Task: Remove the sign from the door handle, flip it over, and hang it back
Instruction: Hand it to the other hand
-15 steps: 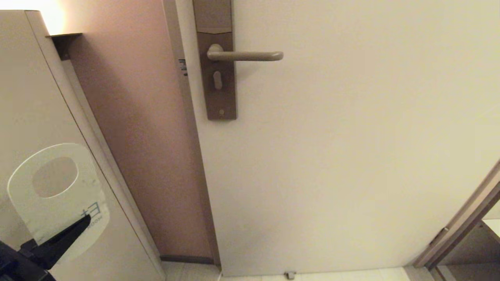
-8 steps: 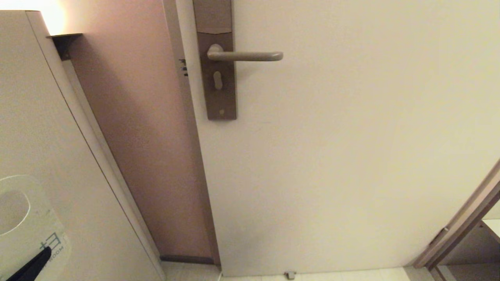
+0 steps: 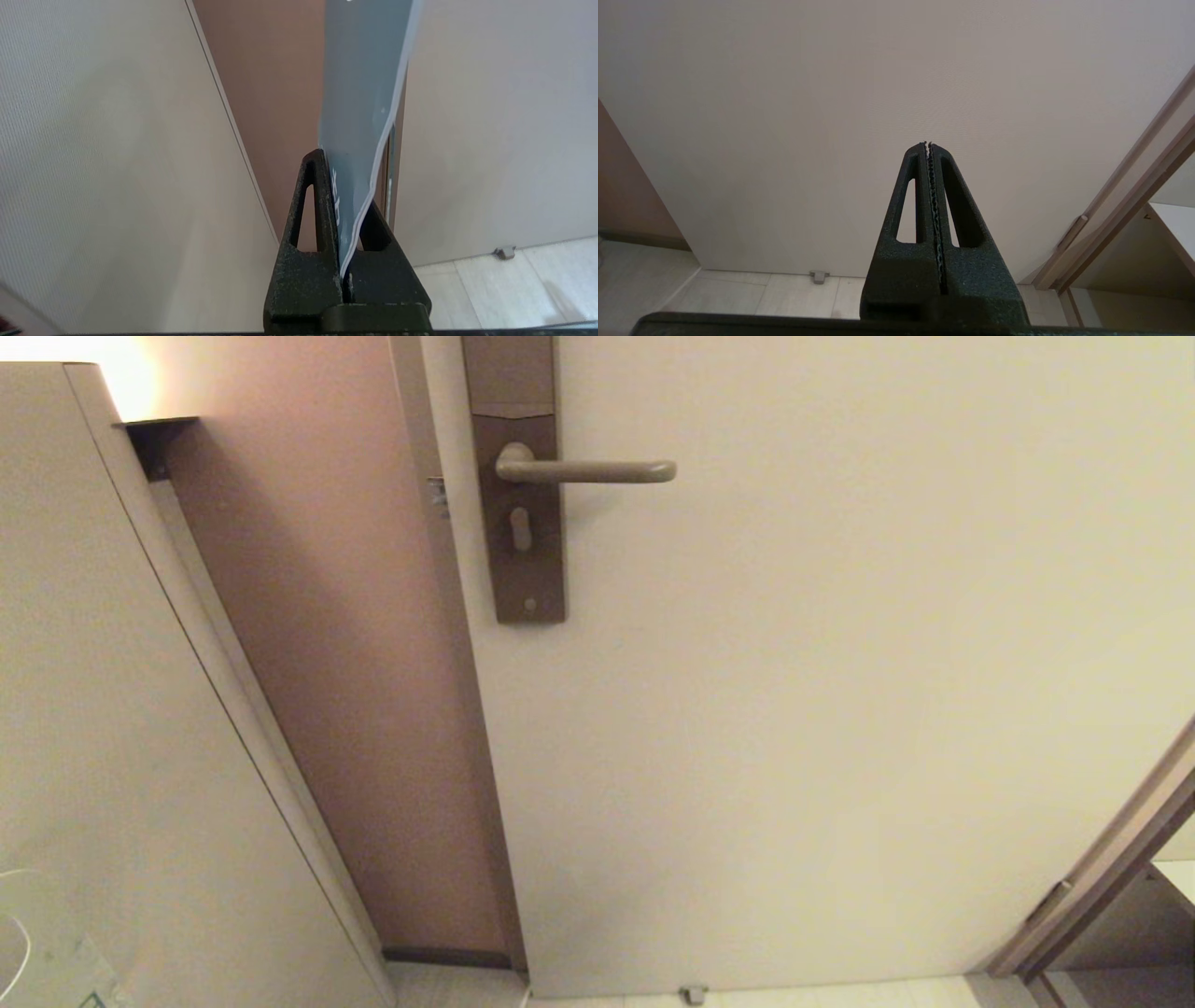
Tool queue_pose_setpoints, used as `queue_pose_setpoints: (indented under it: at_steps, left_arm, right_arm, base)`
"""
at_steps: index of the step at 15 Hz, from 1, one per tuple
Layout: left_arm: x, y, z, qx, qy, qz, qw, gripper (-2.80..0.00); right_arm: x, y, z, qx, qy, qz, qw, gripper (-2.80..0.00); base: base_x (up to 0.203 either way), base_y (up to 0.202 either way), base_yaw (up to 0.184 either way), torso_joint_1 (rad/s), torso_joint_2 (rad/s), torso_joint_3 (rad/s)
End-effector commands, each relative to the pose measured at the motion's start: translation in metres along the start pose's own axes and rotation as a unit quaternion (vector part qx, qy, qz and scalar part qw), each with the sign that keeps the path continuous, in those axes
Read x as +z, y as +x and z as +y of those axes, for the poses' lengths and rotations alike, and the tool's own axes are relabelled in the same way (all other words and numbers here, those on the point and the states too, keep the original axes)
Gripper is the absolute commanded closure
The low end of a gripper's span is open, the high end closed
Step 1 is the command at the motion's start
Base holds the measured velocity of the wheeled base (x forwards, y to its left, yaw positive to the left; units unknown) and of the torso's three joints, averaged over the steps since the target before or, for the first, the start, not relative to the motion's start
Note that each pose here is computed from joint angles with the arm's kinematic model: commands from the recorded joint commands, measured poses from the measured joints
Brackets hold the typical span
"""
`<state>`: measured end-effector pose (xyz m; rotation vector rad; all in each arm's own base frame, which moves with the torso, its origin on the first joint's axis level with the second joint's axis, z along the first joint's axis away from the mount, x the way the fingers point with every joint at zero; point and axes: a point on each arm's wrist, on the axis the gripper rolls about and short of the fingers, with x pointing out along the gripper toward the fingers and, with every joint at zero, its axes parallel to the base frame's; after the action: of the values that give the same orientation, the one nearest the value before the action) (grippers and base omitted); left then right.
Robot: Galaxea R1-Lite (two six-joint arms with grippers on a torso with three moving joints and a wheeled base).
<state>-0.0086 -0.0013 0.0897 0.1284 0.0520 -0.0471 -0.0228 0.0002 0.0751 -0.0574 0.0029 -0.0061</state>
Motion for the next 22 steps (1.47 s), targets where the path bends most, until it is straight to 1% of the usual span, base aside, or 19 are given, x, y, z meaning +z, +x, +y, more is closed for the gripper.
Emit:
queue_pose_setpoints:
  at_steps: [1,4,8,13,22]
  left_arm:
    - [-0.0058,-0.0080,-0.0012,0.002,0.003,-0.027,0.9996,0.00]
    - [-0.0154,-0.0133,-0.0026,0.000,-0.001,-0.024,0.9997,0.00]
    - [-0.0154,-0.0133,-0.0026,0.000,0.000,-0.024,0.9997,0.00]
    - [-0.0157,-0.0133,-0.0026,0.001,-0.012,-0.022,0.9997,0.00]
    - [-0.0155,-0.0132,-0.0026,0.001,-0.012,-0.022,0.9997,0.00]
  right_arm:
    - [0.0000,0.0000,0.0000,0.000,0.000,0.000,1.000,0.00]
    - [0.0000,0.0000,0.0000,0.000,0.000,0.000,1.000,0.00]
    - [0.0000,0.0000,0.0000,0.000,0.000,0.000,1.000,0.00]
    - [0.0000,0.0000,0.0000,0.000,0.000,0.000,1.000,0.00]
    - [0.0000,0.0000,0.0000,0.000,0.000,0.000,1.000,0.00]
  base:
    - [0.000,0.000,0.000,0.000,0.00,0.000]
    - [0.000,0.000,0.000,0.000,0.00,0.000]
    - [0.000,0.000,0.000,0.000,0.00,0.000]
    - [0.000,0.000,0.000,0.000,0.00,0.000]
    - [0.000,0.000,0.000,0.000,0.00,0.000]
